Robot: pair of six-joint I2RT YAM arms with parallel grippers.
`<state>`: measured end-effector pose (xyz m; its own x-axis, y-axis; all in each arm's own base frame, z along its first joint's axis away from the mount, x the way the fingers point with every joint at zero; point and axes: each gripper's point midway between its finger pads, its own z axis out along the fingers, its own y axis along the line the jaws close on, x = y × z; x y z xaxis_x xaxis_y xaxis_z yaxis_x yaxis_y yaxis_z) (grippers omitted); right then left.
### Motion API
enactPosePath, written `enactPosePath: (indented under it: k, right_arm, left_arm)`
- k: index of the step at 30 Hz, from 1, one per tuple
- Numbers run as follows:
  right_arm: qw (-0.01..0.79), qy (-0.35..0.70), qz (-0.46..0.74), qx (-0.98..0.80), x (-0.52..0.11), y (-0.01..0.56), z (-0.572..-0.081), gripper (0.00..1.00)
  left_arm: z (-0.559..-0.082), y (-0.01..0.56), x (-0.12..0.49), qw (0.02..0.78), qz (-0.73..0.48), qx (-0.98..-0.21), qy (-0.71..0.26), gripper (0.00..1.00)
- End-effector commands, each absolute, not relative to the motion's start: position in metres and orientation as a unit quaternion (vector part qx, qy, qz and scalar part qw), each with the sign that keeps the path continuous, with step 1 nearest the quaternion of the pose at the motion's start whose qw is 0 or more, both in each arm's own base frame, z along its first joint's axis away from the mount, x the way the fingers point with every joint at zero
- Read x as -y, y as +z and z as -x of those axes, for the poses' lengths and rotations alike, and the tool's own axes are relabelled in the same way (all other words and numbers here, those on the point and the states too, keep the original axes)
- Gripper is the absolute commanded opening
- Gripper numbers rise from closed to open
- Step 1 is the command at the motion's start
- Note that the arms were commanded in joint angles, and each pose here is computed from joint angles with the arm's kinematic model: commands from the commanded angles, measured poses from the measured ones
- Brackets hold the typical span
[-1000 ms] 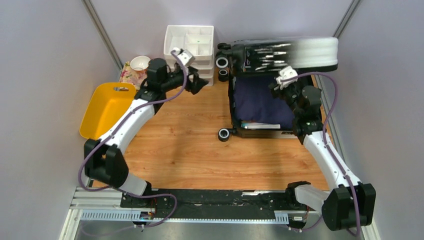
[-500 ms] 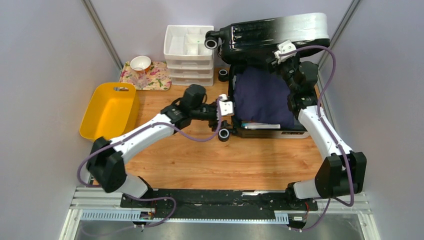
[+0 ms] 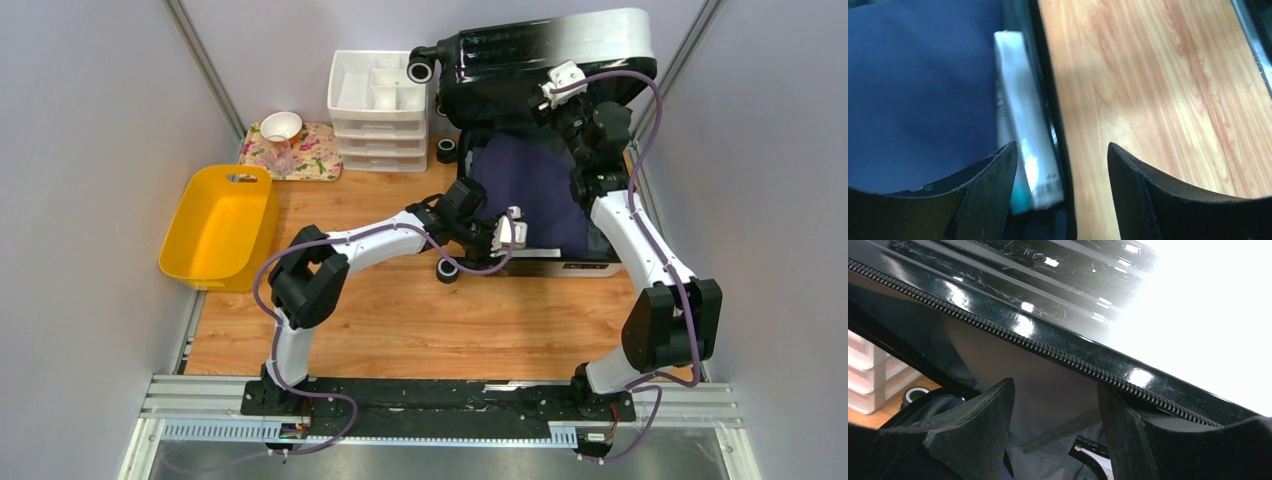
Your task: Open, take out, and arrange the luggage
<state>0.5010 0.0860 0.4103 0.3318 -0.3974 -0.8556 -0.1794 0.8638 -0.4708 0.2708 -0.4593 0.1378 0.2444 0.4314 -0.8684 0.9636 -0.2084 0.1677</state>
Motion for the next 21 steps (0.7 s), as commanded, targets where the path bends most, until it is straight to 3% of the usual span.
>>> enactPosePath:
  k: [1, 4, 5, 7, 9, 11, 21]
  right_arm:
    - [0.805, -0.106, 0.232, -0.536, -0.075, 0.453, -0.505, 0.68]
    - [0.802, -0.119, 0.226, -0.54, -0.071, 0.453, -0.511, 0.68]
    - [0.803, -0.125, 0.221, -0.539, -0.068, 0.457, -0.512, 0.68]
    - [0.799, -0.141, 0.207, -0.546, -0.059, 0.456, -0.519, 0.68]
    - [0.8, -0.154, 0.195, -0.546, -0.049, 0.462, -0.524, 0.68]
    - [0.795, -0.168, 0.182, -0.554, -0.037, 0.459, -0.532, 0.68]
    - [0.779, -0.231, 0.138, -0.566, 0.02, 0.461, -0.555, 0.68]
  left_arm:
    - [-0.25, 0.13, 0.483, 0.344, -0.7, -0.489, -0.39, 0.73]
    - [-0.251, 0.11, 0.483, 0.328, -0.702, -0.5, -0.387, 0.59]
    - [-0.247, 0.106, 0.48, 0.319, -0.709, -0.496, -0.387, 0.48]
    - [-0.233, 0.1, 0.473, 0.292, -0.719, -0.492, -0.395, 0.38]
    - [-0.218, 0.102, 0.467, 0.281, -0.738, -0.469, -0.397, 0.14]
    - [-0.197, 0.098, 0.454, 0.269, -0.758, -0.445, -0.394, 0.0]
    - [-0.149, 0.09, 0.411, 0.265, -0.804, -0.377, -0.376, 0.0]
